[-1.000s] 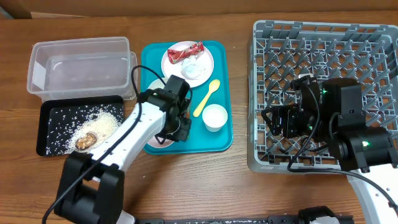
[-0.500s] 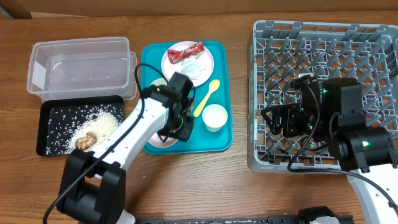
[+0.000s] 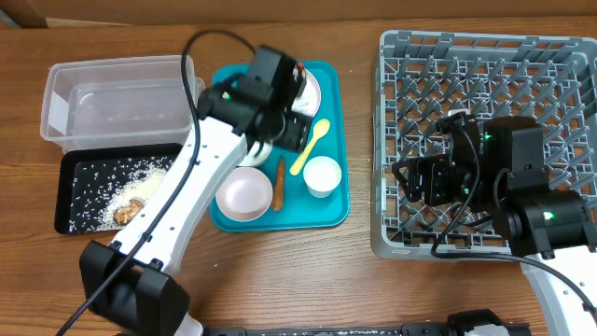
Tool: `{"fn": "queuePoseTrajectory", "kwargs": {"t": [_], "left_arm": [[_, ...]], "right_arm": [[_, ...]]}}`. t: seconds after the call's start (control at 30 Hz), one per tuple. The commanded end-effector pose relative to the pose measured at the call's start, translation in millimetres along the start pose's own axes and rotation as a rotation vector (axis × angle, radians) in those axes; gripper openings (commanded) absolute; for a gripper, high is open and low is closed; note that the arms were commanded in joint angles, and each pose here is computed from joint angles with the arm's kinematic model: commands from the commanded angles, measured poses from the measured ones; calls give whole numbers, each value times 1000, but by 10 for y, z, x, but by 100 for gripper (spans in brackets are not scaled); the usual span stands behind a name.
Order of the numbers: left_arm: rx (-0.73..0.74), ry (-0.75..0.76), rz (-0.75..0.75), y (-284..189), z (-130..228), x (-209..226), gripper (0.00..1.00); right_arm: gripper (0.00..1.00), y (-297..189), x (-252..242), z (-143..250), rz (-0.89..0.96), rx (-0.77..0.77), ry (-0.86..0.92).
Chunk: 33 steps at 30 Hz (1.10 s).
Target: Sort waste into correct bins and load items into the dishwasher
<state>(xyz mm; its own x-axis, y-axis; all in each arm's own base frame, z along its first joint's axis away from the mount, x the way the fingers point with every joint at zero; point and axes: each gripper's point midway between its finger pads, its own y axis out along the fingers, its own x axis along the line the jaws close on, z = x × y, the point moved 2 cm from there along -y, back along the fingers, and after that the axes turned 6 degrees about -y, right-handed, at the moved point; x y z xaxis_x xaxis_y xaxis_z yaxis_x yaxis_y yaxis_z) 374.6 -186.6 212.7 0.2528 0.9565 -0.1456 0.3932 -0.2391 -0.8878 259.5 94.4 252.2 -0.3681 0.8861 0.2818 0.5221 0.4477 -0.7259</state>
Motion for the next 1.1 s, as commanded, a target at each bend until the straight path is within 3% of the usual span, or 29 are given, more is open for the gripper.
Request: {"fn": "queuePoseTrajectory", "kwargs": {"t": [0.0,0.13,0.43,0.77,0.83,1.0,1.07], "left_arm": [[-80,82,-90,-25,-413,73,82],[-78,144,-135,203,-779,177,100],[22,337,-163,1251,-928,391,100],[123,307,-172,1990,-691,706,99],[148,306,-168,2084,-618,719,91],[194,301,-167,2315,-470,756,54],[208,301,-166,2374,-426,765,43]], "right_arm": [[80,-29,13,-61,-4,-20,-3],[80,-29,13,-59,-4,-19,-3],[80,-29,13,-55,-4,-18,-2],[80,-28,13,-37,-4,-10,1],[80,-28,13,-37,-4,-10,1],[80,-28,13,-37,-4,-10,1],[80,-28,13,-37,-4,-10,1]]}}
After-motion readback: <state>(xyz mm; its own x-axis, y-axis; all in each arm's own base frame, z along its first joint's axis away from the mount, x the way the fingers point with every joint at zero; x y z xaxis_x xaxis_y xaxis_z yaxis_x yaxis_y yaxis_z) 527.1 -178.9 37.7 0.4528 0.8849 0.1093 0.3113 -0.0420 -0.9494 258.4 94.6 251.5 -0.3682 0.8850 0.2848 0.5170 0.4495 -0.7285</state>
